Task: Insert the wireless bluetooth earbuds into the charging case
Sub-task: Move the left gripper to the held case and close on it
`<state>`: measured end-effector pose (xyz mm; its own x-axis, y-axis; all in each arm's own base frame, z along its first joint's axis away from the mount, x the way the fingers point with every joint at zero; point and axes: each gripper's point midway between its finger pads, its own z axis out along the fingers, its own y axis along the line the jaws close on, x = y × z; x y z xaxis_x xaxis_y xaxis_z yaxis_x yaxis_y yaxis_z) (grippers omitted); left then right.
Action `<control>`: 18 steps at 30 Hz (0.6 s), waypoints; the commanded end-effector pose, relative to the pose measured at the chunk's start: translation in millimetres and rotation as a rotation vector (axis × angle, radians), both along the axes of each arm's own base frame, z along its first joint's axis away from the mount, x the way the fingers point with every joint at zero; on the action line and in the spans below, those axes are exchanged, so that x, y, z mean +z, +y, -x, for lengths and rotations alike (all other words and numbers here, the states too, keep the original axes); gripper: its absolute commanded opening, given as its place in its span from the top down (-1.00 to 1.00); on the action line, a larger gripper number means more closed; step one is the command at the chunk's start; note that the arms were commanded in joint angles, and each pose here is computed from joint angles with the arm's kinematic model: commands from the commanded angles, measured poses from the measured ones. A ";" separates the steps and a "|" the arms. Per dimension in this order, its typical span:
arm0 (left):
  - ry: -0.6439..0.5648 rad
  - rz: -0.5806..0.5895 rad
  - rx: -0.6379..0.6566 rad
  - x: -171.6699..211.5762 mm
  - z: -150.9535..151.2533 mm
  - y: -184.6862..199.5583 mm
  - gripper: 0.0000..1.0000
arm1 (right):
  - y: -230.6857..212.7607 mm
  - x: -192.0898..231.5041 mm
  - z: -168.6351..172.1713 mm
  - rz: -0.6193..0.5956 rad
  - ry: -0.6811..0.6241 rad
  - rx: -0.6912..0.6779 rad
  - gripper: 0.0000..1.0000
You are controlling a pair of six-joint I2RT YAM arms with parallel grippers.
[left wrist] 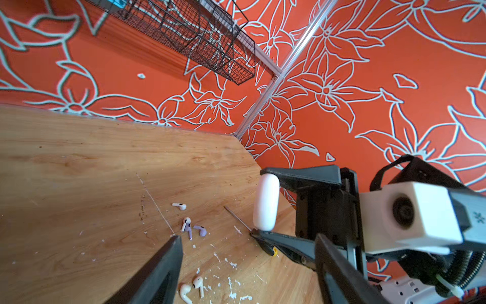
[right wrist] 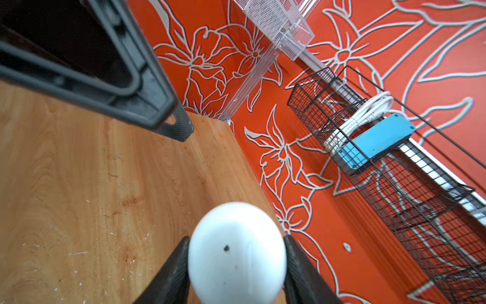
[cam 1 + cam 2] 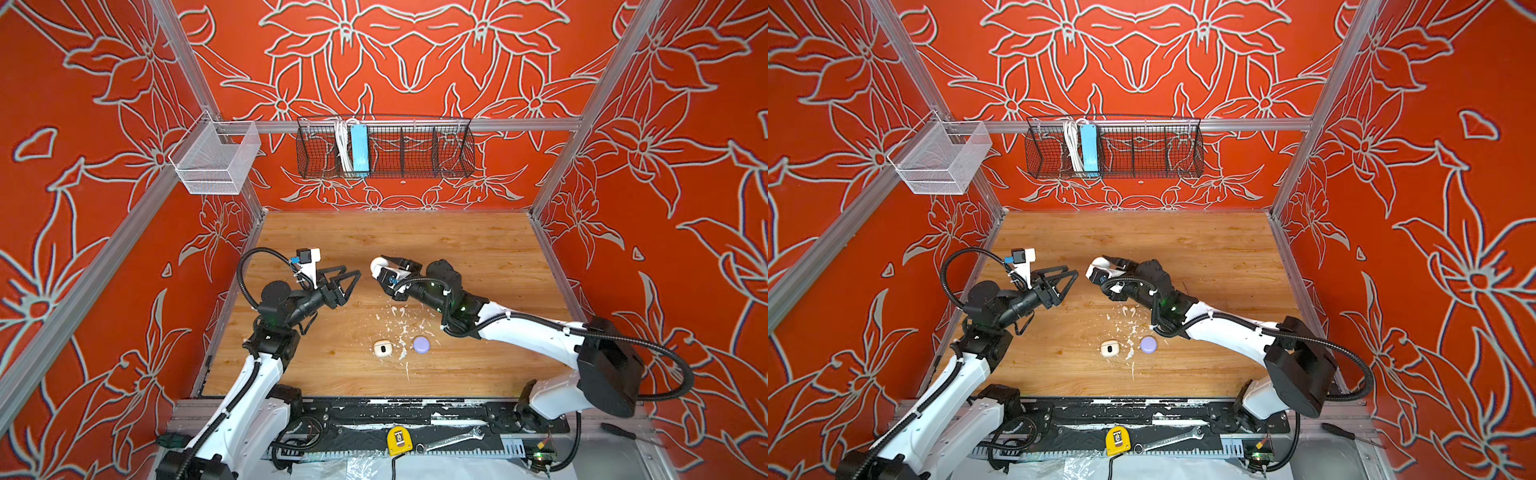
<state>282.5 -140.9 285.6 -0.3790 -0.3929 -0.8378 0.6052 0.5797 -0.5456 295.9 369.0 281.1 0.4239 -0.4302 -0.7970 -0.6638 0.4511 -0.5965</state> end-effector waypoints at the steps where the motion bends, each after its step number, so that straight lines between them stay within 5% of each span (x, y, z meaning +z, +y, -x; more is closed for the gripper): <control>1: -0.050 -0.025 -0.066 12.3 4.4 -10.3 -0.50 | -3.6 17.9 13.1 -0.034 -0.037 0.036 0.72; 5: -0.060 -0.025 -0.099 15.9 8.0 -16.4 -0.46 | 6.1 18.7 26.1 -0.065 -0.006 0.129 0.73; 18: -0.040 -0.036 -0.160 15.9 9.2 -32.6 -0.45 | 10.5 5.7 11.7 -0.011 -0.023 0.082 0.73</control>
<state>277.2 -167.0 290.1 -0.4187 -0.3233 -0.8486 0.6753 0.5140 -0.5290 282.1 375.1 283.5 0.4524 -0.3823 -0.8057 -0.7016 0.4052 -0.5862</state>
